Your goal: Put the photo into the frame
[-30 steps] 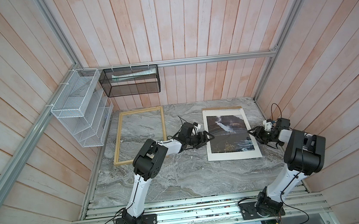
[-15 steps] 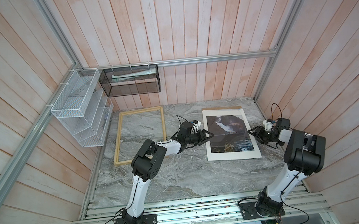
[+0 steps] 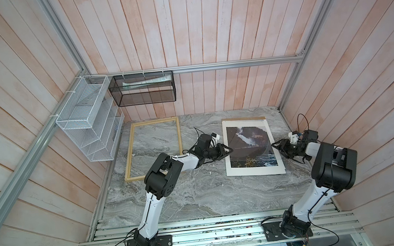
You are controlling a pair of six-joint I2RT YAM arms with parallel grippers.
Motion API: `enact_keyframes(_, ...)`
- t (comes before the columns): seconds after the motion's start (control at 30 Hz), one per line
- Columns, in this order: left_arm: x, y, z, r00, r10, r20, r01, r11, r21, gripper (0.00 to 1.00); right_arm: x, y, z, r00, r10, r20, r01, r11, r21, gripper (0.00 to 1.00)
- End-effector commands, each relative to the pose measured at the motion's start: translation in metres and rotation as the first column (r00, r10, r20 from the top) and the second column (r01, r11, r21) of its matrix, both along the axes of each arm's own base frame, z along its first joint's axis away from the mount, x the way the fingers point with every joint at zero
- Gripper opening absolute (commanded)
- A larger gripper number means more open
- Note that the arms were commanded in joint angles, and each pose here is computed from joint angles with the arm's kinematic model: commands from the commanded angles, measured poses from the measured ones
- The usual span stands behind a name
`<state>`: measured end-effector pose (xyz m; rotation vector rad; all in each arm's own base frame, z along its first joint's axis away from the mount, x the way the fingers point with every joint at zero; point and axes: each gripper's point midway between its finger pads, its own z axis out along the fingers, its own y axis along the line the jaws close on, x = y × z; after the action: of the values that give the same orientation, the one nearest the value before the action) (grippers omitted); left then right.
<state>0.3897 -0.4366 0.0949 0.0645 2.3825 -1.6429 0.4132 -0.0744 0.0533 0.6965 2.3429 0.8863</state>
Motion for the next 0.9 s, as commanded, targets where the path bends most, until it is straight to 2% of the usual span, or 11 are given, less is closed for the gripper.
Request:
enact_keyframes(0.0,0.0,-0.008,0.018,0.999,-0.022,0.047,0.023,0.999,-0.026,0.32,-0.005,0.009,-0.005,0.999,0.024,-0.021,-0.024,1.0,0.018,0.56)
enact_keyframes(0.47,-0.003,-0.009,0.022,0.997,-0.044,0.068,0.047,0.998,-0.03,0.16,-0.006,-0.002,-0.002,0.999,-0.021,-0.036,0.019,0.999,-0.041,0.58)
enact_keyframes(0.87,0.0,-0.005,0.033,0.995,-0.051,0.091,0.055,0.998,-0.042,0.05,-0.016,-0.037,0.012,0.991,-0.133,-0.017,0.131,0.987,-0.095,0.61)
